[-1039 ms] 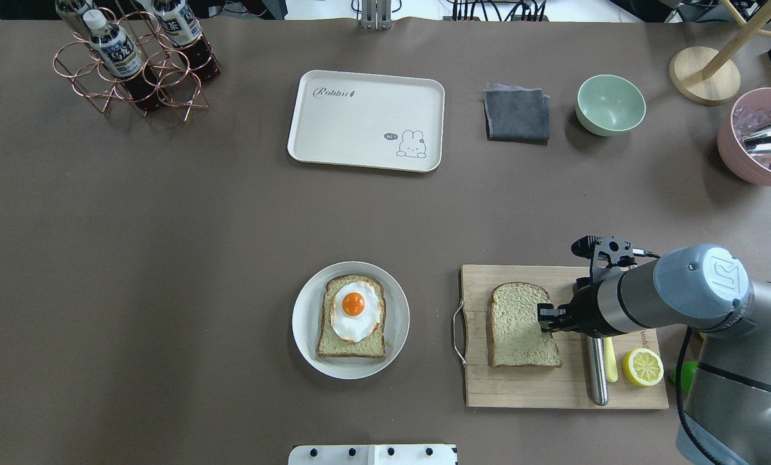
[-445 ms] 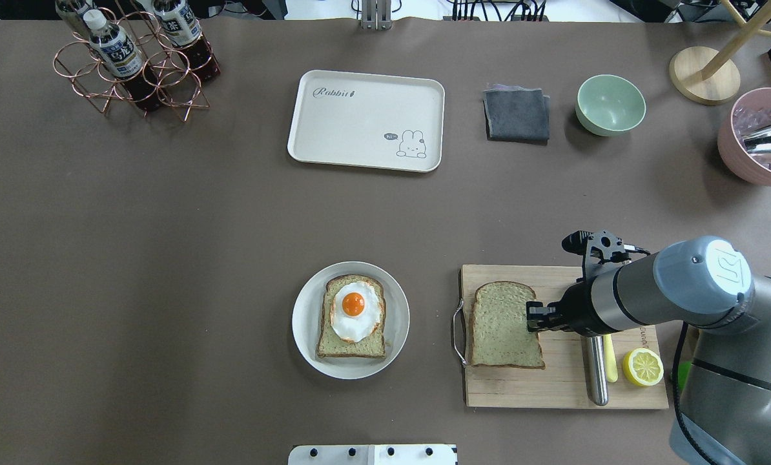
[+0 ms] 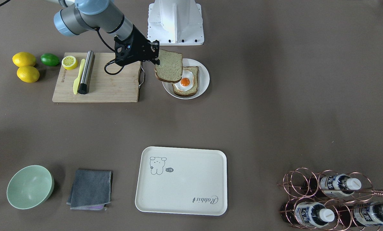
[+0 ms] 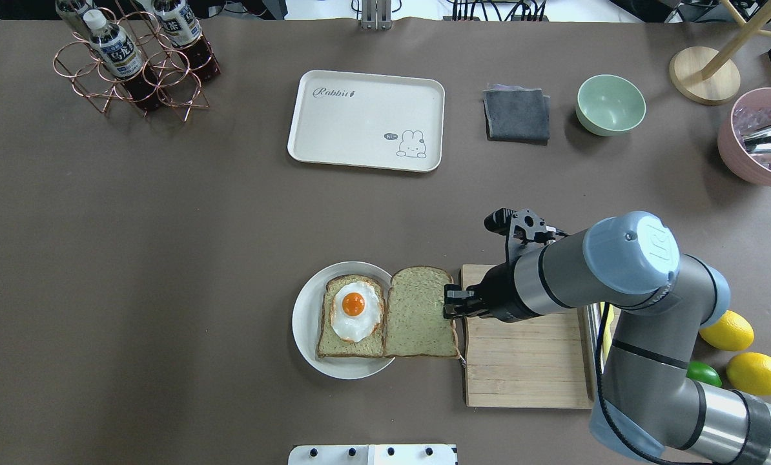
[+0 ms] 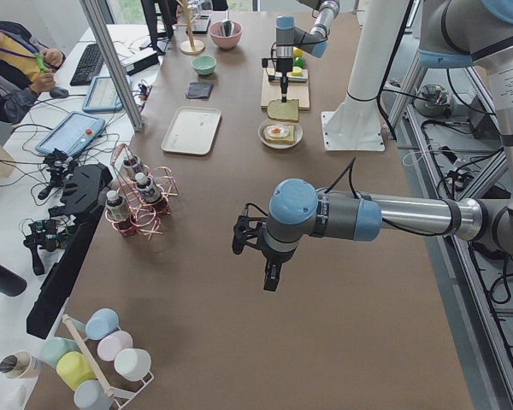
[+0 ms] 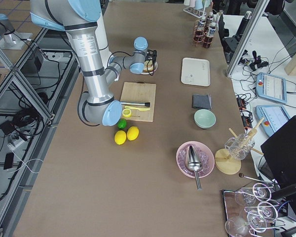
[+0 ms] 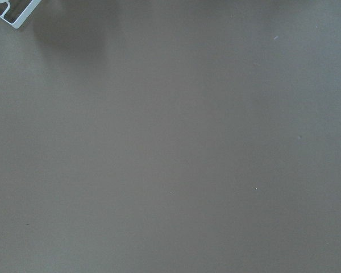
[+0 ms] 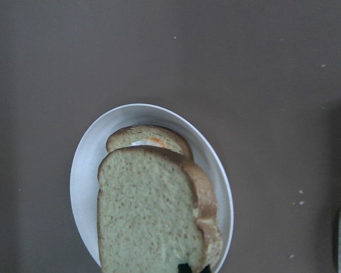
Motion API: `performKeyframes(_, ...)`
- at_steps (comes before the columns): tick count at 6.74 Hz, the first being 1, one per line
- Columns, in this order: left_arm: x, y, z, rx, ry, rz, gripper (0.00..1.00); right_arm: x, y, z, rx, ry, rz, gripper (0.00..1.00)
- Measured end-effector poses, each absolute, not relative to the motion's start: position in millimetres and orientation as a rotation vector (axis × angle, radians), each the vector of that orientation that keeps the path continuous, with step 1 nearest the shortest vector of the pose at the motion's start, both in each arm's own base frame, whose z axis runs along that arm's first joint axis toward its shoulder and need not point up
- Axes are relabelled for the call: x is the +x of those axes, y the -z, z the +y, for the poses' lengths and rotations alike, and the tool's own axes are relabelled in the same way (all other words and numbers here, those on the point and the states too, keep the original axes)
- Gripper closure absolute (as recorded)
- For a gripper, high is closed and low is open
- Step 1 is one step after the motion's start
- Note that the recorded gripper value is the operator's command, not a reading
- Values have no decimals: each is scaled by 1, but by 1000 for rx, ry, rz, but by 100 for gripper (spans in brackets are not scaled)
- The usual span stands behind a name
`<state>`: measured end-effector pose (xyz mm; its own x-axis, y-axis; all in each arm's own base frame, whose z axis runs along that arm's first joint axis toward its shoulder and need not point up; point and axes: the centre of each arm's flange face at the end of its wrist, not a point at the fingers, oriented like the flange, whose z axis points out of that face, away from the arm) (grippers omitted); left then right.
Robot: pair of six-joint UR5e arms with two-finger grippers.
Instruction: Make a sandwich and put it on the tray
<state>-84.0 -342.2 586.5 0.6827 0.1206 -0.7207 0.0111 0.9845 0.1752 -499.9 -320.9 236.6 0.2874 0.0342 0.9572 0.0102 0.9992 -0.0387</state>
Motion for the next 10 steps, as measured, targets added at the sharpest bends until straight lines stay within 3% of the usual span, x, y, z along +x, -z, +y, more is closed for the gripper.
performKeyframes(10,-86,-584,-344,177,-58,817,3,-555,-247,-345,-63,-52,-1327,100)
